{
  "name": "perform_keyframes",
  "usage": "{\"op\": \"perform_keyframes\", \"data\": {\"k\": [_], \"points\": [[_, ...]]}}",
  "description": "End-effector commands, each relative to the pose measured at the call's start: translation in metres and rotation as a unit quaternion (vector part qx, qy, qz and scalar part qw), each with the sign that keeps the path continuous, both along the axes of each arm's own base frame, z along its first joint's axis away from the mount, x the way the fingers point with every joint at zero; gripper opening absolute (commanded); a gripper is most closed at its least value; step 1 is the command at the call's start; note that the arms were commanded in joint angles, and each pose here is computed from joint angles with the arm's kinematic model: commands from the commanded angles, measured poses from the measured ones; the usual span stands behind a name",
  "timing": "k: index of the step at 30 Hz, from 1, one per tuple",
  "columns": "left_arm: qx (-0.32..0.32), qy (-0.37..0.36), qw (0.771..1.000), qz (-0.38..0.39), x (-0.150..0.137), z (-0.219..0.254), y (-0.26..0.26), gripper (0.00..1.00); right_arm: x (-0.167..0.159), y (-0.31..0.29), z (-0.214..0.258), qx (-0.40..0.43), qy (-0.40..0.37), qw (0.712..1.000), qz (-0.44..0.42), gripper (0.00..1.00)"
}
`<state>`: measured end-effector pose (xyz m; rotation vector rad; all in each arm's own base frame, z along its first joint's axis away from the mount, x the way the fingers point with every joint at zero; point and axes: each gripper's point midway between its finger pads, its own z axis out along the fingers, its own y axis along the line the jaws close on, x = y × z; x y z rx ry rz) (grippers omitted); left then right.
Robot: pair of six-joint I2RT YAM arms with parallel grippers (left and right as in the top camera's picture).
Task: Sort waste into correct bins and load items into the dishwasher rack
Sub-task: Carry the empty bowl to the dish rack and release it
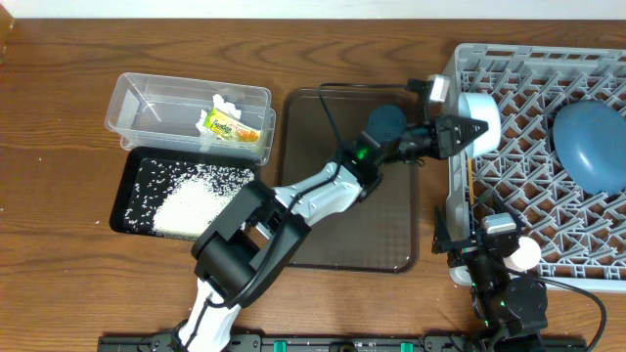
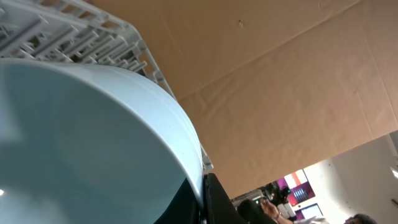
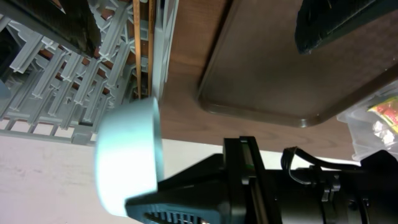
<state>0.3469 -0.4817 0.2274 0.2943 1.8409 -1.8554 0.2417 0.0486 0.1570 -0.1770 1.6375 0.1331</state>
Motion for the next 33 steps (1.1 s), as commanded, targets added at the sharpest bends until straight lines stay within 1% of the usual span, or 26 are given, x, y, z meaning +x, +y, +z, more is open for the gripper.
{"op": "perform_keyframes", "data": {"k": [1,8,11,14,15,16,17,21,23,28,33], "points": [[-0.006,0.013,1.000,0.002,-0.008,0.000,-0.013,0.06,0.000,0.001,0.000,-0.002,-0.001,1.000,0.003,0.99],[0.003,0.080,0.997,0.005,-0.004,-0.038,-0.021,0.06,0.000,0.001,0.000,-0.002,-0.001,1.000,0.003,0.99],[-0.003,0.091,0.996,0.001,-0.004,-0.048,-0.023,0.06,0.000,0.001,0.000,-0.002,-0.001,1.000,0.003,0.99],[-0.011,0.085,0.996,-0.003,-0.004,-0.050,-0.023,0.07,0.000,0.001,0.000,-0.002,-0.001,1.000,0.003,0.99],[-0.011,0.083,0.996,-0.003,-0.004,-0.050,-0.023,0.11,0.000,0.001,0.000,-0.002,-0.001,1.000,0.003,0.99],[-0.012,0.082,0.997,-0.003,-0.004,-0.050,-0.023,0.17,0.000,0.001,0.000,-0.002,-0.001,1.000,0.003,0.99],[-0.015,0.080,0.997,-0.003,-0.004,-0.047,-0.024,0.28,0.000,0.001,0.000,-0.002,-0.001,1.000,0.003,0.99],[-0.025,0.064,0.998,-0.007,0.000,-0.034,-0.025,0.53,0.000,0.001,0.000,-0.002,-0.001,1.000,0.003,0.99],[-0.026,0.041,0.999,-0.018,-0.001,-0.027,-0.025,0.76,0.000,0.001,0.000,-0.002,-0.001,1.000,0.003,0.99],[-0.027,0.029,0.999,-0.015,0.013,-0.024,-0.014,0.82,0.000,0.001,0.000,-0.002,-0.001,1.000,0.003,0.99],[-0.015,0.031,0.999,-0.007,0.037,-0.030,0.009,0.85,0.000,0.001,0.000,-0.002,-0.001,1.000,0.003,0.99]]}}
